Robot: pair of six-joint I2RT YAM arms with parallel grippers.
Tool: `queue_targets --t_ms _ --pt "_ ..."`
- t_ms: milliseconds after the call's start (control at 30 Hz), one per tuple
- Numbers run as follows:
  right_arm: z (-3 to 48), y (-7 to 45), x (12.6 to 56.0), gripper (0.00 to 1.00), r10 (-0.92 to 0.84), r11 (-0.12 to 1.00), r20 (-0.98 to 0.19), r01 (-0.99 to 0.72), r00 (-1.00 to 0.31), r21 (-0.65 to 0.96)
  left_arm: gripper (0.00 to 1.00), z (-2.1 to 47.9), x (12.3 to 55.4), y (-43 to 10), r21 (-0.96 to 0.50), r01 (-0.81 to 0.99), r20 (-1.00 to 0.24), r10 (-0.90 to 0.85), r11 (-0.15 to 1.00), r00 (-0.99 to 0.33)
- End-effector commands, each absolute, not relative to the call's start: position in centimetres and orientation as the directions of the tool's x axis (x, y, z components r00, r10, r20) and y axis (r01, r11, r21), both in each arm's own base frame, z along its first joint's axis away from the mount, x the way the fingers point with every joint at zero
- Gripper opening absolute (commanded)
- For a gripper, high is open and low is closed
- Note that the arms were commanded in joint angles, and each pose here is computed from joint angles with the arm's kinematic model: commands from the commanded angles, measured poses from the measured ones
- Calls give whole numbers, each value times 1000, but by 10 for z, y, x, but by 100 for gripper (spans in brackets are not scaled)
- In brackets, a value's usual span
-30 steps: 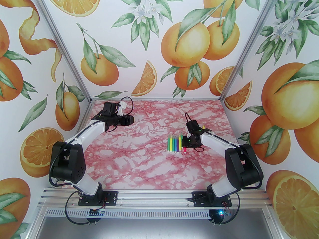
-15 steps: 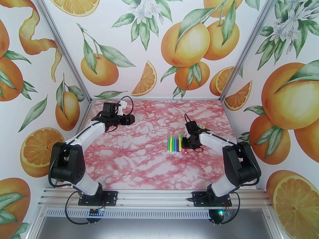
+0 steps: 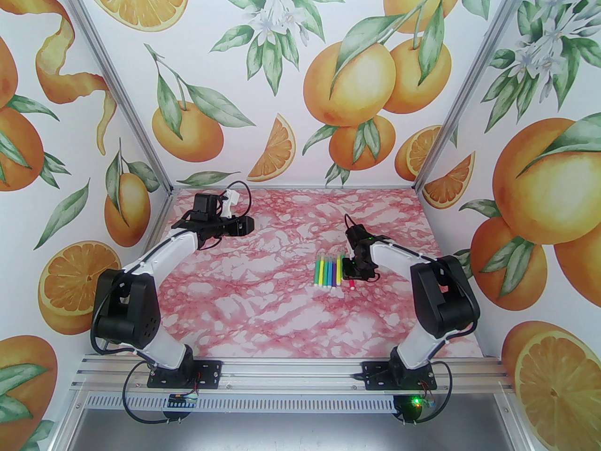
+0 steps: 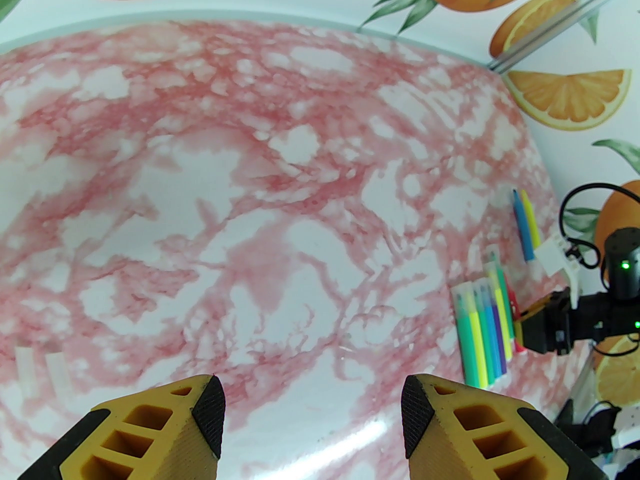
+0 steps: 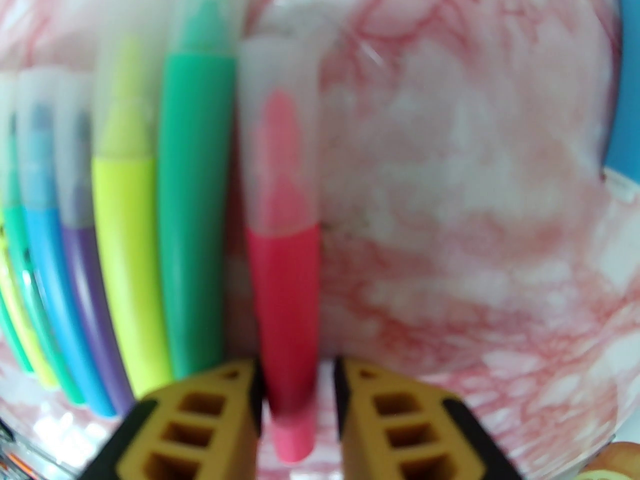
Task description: Open the pen caps
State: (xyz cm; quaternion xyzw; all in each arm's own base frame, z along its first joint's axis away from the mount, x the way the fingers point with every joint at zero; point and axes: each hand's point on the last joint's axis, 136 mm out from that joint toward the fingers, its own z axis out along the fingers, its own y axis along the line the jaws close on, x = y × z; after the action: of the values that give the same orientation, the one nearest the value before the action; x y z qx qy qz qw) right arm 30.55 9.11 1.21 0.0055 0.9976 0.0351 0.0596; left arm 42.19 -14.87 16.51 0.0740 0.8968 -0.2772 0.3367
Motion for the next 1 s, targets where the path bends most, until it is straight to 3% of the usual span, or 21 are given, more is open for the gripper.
queue_targets --t_ms 0,300,400,700,867,967 --pt "0 89 310 25 -9 1000 -97 -12 -995 29 62 185 418 -148 -420 358 -694 -41 834 -719" --pt "2 86 313 18 -8 1000 -108 -9 -994 8 63 187 418 -147 -415 360 -700 -40 836 -713" --pt "12 87 318 16 -7 1000 -141 -9 -990 18 63 192 415 -161 -490 403 -697 -70 773 -714" --pt "60 107 333 9 -41 986 -321 -89 -946 138 66 199 417 -179 -615 423 -670 -158 665 -726" --pt "88 142 334 8 -79 932 -422 -217 -903 290 71 203 414 -189 -646 432 -662 -179 629 -728" --pt "101 165 330 8 -155 895 -480 -328 -863 301 71 207 412 -202 -669 451 -655 -180 591 -734"
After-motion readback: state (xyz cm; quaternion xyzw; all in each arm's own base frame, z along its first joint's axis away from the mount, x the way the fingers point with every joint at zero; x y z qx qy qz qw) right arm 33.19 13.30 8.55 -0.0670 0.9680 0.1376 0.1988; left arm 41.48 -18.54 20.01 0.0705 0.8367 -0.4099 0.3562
